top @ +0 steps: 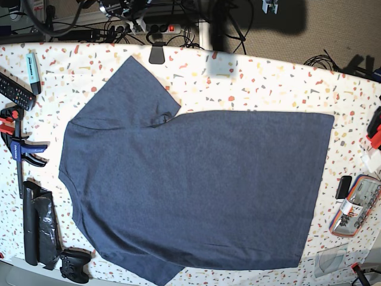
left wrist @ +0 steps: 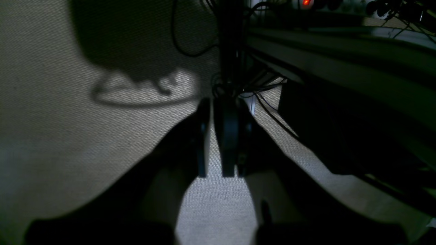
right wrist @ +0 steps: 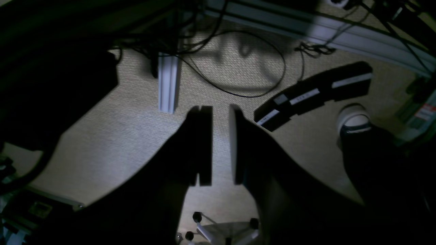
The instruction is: Fold the T-shirt properly
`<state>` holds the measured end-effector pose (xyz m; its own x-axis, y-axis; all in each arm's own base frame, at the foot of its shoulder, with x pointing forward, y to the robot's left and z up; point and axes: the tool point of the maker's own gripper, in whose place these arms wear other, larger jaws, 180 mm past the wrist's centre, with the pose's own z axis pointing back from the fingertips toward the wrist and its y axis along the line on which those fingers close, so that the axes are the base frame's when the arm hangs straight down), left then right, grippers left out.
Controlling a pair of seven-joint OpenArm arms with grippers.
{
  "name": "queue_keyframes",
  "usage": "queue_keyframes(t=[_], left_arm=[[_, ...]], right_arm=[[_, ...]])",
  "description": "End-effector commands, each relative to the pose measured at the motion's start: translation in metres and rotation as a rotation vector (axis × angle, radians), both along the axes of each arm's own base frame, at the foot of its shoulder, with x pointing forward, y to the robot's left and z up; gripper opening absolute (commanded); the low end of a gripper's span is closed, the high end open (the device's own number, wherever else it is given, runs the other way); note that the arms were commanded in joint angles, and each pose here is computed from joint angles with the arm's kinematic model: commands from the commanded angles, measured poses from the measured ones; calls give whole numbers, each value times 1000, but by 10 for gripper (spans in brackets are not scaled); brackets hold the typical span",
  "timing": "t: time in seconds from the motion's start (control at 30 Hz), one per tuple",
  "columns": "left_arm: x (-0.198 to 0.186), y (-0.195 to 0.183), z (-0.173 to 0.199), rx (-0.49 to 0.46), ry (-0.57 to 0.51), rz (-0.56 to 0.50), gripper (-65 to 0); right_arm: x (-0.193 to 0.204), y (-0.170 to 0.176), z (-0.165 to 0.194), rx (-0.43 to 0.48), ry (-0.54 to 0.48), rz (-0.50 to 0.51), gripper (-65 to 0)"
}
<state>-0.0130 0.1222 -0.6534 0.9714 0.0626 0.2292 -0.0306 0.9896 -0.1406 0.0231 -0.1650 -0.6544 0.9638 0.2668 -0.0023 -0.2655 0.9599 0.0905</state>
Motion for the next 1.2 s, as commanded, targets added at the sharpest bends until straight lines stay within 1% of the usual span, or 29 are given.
queue_keyframes(t=[0.0,0.27,0.43,0.7,0.8,0.97,1.03,1.1,1.17], left_arm=[[-5,2,0,1,6,-1,-583],[-5,2,0,1,6,-1,-583],[-5,2,0,1,7,-1,-583],[-8,1,0,0,24,-4,-583],[-13,2,-2,2,65,-12,-583],[-17,8,-3,17,167,-39,-583],[-17,12,-2,24,187,-28,-583],[-19,16,0,29,193,0,-583],[-23,21,4,39,175,-3,-583]], right_arm=[[5,-4,1,5,-13,-4,-554],[7,-21,3,-21,-17,-2,-554],[10,-17,3,-2,-28,-74,-554],[10,-17,3,-3,-27,-76,-554],[5,-18,3,-8,-2,-74,-554],[-10,-22,4,-30,83,-66,-554],[-14,-25,5,-36,103,-61,-554],[-17,-26,7,-8,116,-45,-554],[-22,-25,11,46,122,-18,-554]])
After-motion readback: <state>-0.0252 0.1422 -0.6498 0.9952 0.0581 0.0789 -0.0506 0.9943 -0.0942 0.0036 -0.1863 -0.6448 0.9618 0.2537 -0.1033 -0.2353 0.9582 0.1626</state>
